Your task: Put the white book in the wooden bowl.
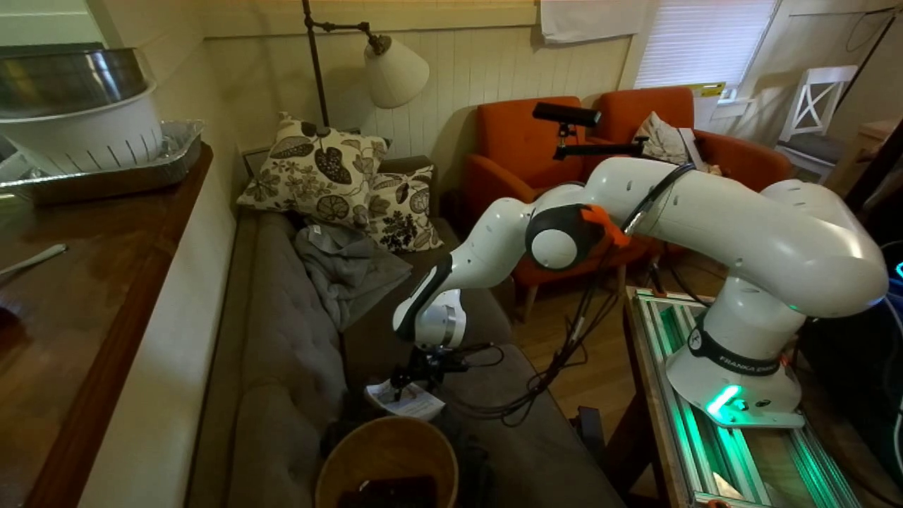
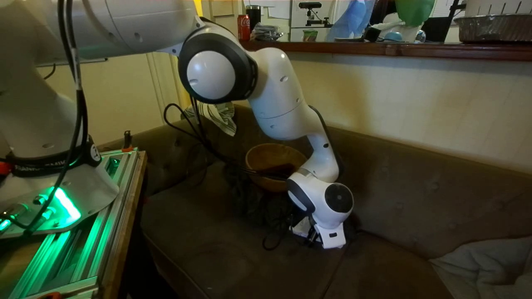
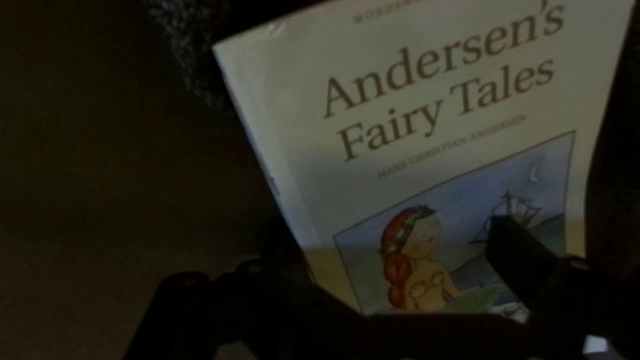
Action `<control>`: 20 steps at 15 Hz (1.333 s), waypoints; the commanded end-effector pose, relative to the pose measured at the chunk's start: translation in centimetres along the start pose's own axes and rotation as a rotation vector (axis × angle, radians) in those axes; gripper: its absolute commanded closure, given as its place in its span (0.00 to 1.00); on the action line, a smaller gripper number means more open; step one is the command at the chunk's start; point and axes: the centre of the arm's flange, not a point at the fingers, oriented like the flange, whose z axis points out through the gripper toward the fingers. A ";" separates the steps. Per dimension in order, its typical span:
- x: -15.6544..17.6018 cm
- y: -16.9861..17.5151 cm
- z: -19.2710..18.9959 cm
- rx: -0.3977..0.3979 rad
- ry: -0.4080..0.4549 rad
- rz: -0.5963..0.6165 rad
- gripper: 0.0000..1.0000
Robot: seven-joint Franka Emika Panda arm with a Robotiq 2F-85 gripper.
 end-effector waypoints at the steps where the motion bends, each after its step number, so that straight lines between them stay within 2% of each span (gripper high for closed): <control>1: 1.3 -1.2 2.1 0.050 -0.004 0.004 0.00; 3: 2.1 -2.3 2.1 0.083 -0.011 -0.005 0.00; 6: 1.7 -4.9 -0.4 0.144 0.000 -0.046 0.00; 7: 1.3 -5.5 -1.7 0.161 0.019 -0.071 0.25; 9: 1.0 -6.5 -3.4 0.186 0.041 -0.116 0.34; 12: 1.1 -7.3 -4.7 0.207 0.044 -0.144 0.57; 15: 0.8 -7.5 -5.9 0.213 0.009 -0.155 0.77; 18: -1.5 -6.3 -9.9 0.209 -0.023 -0.220 0.98; 20: -2.8 -5.5 -12.5 0.209 0.006 -0.288 0.94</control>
